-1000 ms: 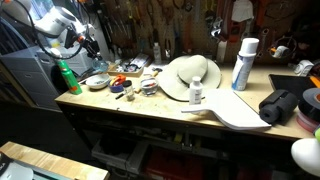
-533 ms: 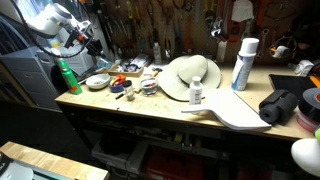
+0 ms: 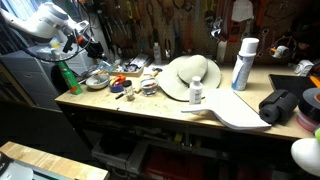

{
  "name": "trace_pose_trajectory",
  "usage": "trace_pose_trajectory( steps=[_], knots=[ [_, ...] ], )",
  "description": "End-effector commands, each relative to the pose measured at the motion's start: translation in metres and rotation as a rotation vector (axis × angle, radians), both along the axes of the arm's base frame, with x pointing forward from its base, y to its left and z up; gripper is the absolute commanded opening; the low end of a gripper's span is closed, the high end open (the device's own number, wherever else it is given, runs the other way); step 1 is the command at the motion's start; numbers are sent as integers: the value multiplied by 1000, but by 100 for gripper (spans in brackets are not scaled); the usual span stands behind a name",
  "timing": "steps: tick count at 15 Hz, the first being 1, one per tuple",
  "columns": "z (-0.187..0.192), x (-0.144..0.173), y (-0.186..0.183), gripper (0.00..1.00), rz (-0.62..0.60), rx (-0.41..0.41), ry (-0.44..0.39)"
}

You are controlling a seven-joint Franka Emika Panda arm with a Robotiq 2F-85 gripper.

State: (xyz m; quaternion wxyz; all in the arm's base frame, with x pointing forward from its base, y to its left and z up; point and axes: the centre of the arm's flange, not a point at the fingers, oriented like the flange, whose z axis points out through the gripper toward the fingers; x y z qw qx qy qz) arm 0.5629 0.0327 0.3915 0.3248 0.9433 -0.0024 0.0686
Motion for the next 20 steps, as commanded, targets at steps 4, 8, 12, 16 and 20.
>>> trace_pose_trajectory(
  steps=[4, 8, 12, 16, 20],
  knots=[
    [23, 6, -43, 8, -14, 261, -23],
    [38, 7, -95, 8, -19, 464, -104],
    [35, 4, -112, 8, 95, 522, -112],
    [33, 14, -110, 12, 94, 497, -93],
    [22, 22, -116, 8, 99, 568, -89]
  ],
)
